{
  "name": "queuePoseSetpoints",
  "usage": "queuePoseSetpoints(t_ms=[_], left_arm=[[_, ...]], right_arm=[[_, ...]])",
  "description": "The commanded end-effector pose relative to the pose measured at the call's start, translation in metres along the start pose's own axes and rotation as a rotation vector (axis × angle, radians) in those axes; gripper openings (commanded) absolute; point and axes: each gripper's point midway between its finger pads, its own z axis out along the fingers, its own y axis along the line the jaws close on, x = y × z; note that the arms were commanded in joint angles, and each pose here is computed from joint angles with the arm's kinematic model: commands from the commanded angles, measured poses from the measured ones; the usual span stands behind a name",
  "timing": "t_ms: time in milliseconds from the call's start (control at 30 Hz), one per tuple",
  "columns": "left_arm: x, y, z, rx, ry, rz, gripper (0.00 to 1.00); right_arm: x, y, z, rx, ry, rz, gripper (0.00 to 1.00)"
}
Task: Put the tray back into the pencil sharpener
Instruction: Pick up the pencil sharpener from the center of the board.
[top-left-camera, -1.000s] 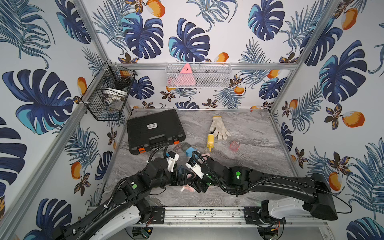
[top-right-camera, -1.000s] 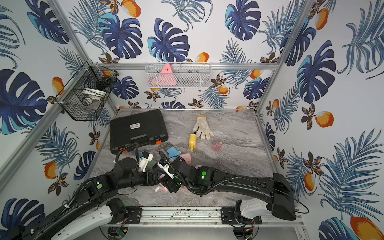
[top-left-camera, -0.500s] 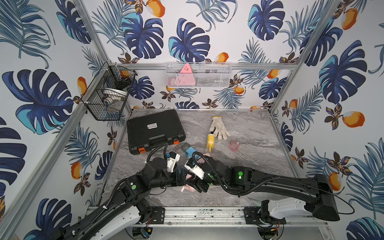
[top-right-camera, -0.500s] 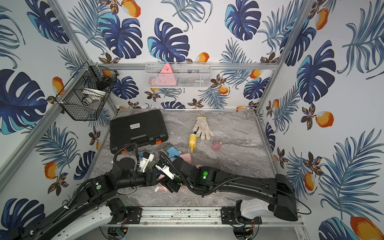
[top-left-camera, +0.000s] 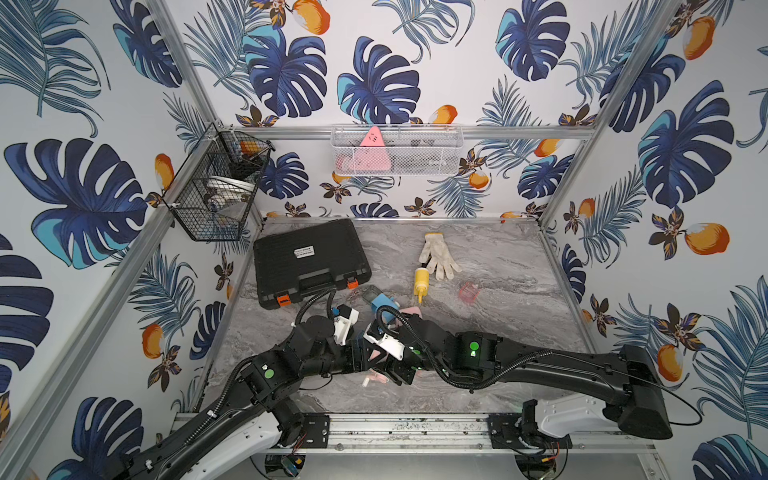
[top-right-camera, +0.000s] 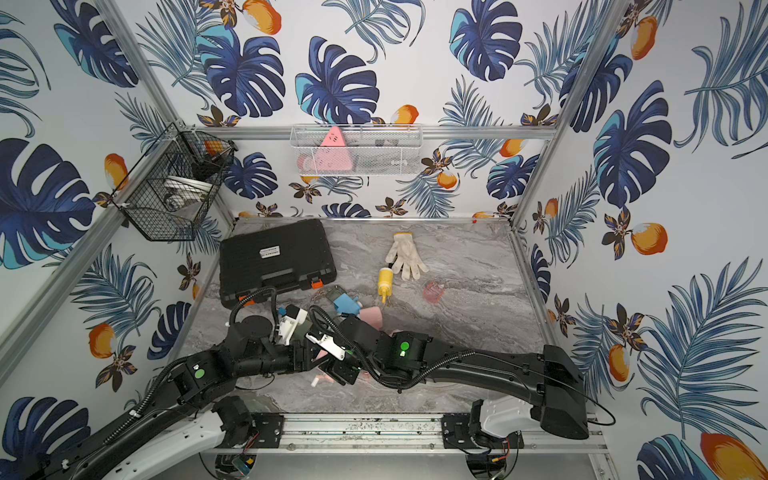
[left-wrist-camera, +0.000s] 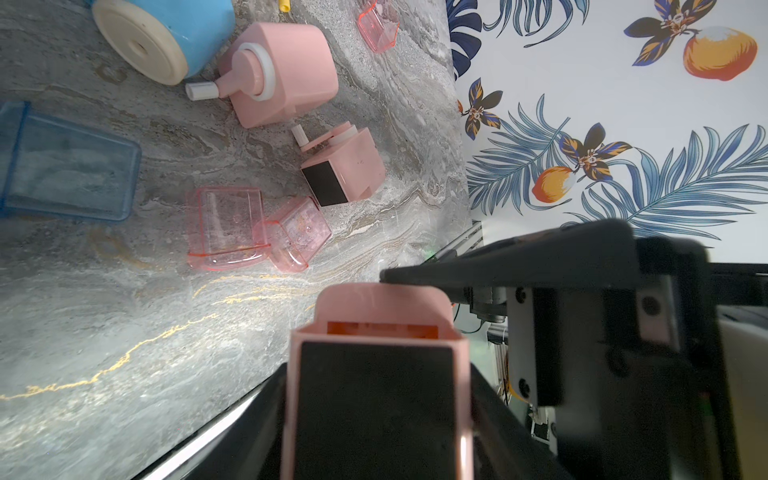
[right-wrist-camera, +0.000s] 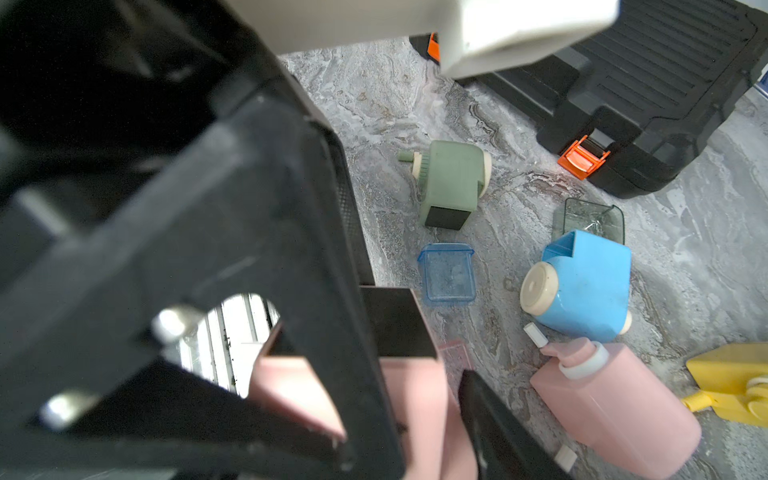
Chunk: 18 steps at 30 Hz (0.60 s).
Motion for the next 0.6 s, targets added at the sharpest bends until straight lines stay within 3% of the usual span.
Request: queuePoseSetpoints(t_ms=[0, 433, 567], left_arm=[[0.0019, -0.0271, -0.0026, 0.120, 0.031, 0.015, 0.53], [-0.0026, -0.0328, -0.0014, 0.141, 0.018, 0.014, 0.43], [-0.0059, -0.0345, 0.0003, 0.142, 0.008, 0.019, 0.42]], right_arm=[[-0.0398, -0.0041, -0.0022, 0.025, -0.160, -0.012, 0.56], [-0.0395, -0.0040, -0.0012, 0.023, -0.169, 0.015, 0.66], [-0.0402, -0.0061, -0.0045, 0.031, -0.183, 0.041, 0.93]])
